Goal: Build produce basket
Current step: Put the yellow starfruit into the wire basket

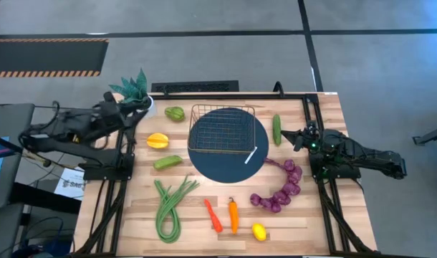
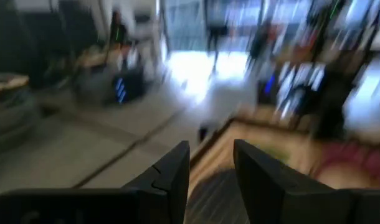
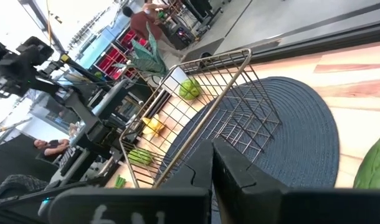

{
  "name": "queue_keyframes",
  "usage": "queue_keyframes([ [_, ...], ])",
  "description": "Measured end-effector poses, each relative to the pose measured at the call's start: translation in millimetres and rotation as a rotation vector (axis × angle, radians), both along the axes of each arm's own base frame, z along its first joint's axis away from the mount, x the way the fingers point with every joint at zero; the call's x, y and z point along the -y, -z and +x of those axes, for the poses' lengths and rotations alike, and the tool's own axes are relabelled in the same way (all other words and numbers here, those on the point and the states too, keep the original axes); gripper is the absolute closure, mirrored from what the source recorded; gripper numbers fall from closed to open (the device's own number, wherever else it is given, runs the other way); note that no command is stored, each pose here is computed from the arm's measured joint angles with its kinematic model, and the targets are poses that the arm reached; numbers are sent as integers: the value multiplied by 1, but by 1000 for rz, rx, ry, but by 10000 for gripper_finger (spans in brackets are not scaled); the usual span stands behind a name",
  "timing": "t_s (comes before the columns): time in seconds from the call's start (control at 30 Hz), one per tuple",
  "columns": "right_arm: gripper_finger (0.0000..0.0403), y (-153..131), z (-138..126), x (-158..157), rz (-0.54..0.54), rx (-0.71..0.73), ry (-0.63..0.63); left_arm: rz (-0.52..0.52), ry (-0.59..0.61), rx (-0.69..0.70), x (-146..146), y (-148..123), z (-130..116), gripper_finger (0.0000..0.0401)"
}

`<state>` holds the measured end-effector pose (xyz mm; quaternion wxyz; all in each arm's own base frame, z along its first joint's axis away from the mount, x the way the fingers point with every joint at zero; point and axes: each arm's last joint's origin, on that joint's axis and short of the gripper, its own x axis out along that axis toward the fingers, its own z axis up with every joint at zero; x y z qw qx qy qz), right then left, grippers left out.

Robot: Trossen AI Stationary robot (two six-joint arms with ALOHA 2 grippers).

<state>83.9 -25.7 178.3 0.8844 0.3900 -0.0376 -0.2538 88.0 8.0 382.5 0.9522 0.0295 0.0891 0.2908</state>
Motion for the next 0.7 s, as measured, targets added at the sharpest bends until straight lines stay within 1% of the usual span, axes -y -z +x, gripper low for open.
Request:
queue_keyframes([
  [0.1, 377, -1, 0, 0, 0, 7, 0, -17, -55, -213, 1, -3, 16, 287],
  [0.23, 377, -1, 0, 0, 0, 11, 0, -62, -117, -498, 2, 6, 35, 287],
  [0.37, 377, -1, 0, 0, -7, 8, -1, -148, -97, -739, 3, 25, 57, 287],
  [0.5, 377, -1, 0, 0, -10, 7, -2, -206, -94, -934, 0, 48, 73, 287],
  [0.6, 377, -1, 0, 0, -8, 7, -12, -241, -122, -1012, -5, 65, 80, 287],
  [0.7, 377, -2, 0, -1, -8, 10, -23, -289, -116, -1003, -13, 81, 88, 287],
])
